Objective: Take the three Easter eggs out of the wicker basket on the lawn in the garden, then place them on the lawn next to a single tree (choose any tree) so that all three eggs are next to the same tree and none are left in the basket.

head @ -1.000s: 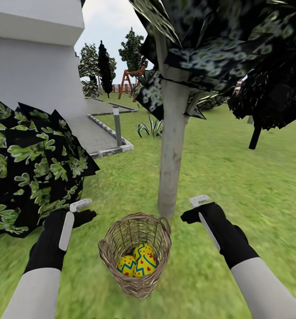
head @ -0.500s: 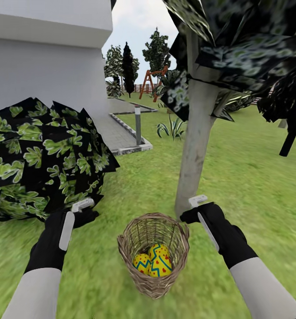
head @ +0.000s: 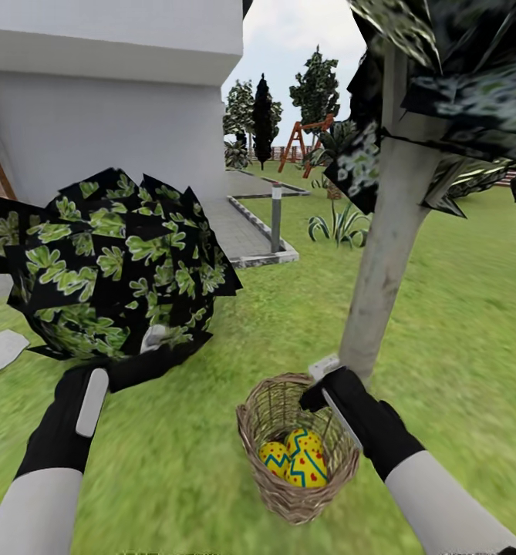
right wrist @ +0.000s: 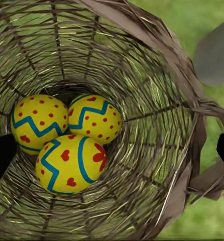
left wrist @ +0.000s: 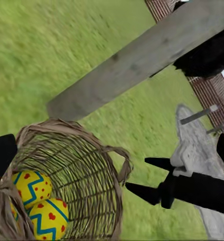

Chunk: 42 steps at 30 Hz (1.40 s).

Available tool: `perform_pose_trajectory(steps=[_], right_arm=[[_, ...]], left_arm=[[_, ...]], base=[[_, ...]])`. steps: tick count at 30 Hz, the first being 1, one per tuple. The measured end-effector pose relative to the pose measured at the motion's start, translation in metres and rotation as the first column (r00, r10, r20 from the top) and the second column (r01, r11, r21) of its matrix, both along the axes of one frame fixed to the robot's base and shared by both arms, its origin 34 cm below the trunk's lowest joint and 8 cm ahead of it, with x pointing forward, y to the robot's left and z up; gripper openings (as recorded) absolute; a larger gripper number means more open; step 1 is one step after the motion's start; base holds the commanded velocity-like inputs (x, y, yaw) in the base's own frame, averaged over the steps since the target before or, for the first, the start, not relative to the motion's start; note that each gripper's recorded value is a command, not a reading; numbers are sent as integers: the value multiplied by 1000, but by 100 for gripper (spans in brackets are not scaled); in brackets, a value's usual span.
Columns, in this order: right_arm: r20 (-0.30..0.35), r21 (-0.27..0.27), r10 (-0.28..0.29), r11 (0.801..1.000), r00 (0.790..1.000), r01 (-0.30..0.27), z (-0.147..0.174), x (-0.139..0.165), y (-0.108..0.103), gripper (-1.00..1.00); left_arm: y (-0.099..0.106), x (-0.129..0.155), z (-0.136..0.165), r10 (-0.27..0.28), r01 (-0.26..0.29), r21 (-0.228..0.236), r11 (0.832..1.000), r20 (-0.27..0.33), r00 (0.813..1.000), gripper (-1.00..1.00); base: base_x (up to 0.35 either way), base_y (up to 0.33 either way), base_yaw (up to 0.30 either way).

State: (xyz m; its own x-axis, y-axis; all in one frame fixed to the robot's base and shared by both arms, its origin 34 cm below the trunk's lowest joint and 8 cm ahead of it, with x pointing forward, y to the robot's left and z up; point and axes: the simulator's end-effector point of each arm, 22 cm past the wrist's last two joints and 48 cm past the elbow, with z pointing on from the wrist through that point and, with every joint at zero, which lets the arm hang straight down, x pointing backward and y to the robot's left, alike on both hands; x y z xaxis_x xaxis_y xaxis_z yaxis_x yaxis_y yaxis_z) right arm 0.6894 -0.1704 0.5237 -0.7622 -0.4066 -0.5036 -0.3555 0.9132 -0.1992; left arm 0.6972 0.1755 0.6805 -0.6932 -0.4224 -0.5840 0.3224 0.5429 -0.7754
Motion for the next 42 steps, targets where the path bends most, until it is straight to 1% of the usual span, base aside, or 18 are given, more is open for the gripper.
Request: perform_pose_trajectory(steps=[3,5,8,12,16,18,19,23,25,30,34,35,38,40,41,42], right_arm=[[-31,-10,-7,1000,999,7,-12,-6,-3,100],[-39,-11,-10,1000,999,9,-15,-7,-5,100],[-42,-7,-13,1000,999,13,-16,-7,-5,100],[-43,-2,-20,1000,999,20,-16,-7,-6,100],[-39,14,-38,999,998,39,-13,-4,-9,100],[-39,20,-39,999,998,40,-12,-4,-8,100],[-42,32,-39,999,998,40,-12,-5,-6,100],[-57,77,-36,996,998,40,-12,-7,5,100],[-59,84,-35,996,998,40,-12,-8,7,100],[-61,85,-35,996,997,41,-11,-9,8,100],[-68,76,-44,996,997,49,-13,-11,4,100],[-77,73,-49,996,996,55,-16,-12,2,100],[-138,68,-102,991,985,112,-37,-22,-16,100],[-180,85,-132,985,975,149,-49,-29,-17,100],[-202,95,-166,978,965,187,-55,-33,-16,100],[-208,89,-190,973,959,212,-58,-34,-18,100]], left_arm=[[-11,-10,13,-57,59,-69,996,37,998,100],[-19,-17,25,-97,105,-118,987,71,993,100],[-25,-21,32,-117,130,-143,981,95,989,100],[-26,-22,35,-123,138,-149,979,105,987,100],[-27,-22,34,-124,139,-151,979,105,987,100],[-27,-22,34,-124,139,-152,979,105,987,100],[-27,-22,34,-124,140,-152,978,106,987,100],[-27,-23,36,-125,141,-153,978,108,986,100],[-27,-23,37,-126,141,-153,978,109,986,100],[-27,-23,39,-125,142,-152,978,114,986,100],[-26,-24,42,-124,141,-151,978,118,985,100],[-26,-24,42,-124,141,-150,979,119,985,100],[-26,-24,43,-124,141,-148,979,121,985,100],[-26,-24,43,-124,141,-148,979,121,985,100],[-25,-24,43,-123,140,-148,979,120,985,100],[-25,-24,43,-123,140,-148,979,120,985,100]], base=[[19,-16,92],[161,-137,23],[240,-188,8],[226,-144,2],[39,-22,0],[7,4,0],[3,87,0],[1,232,-64],[0,315,-204],[3,327,-234],[84,320,-246],[146,229,-247],[76,106,-195],[17,24,-53],[6,9,-20],[4,6,-13]])
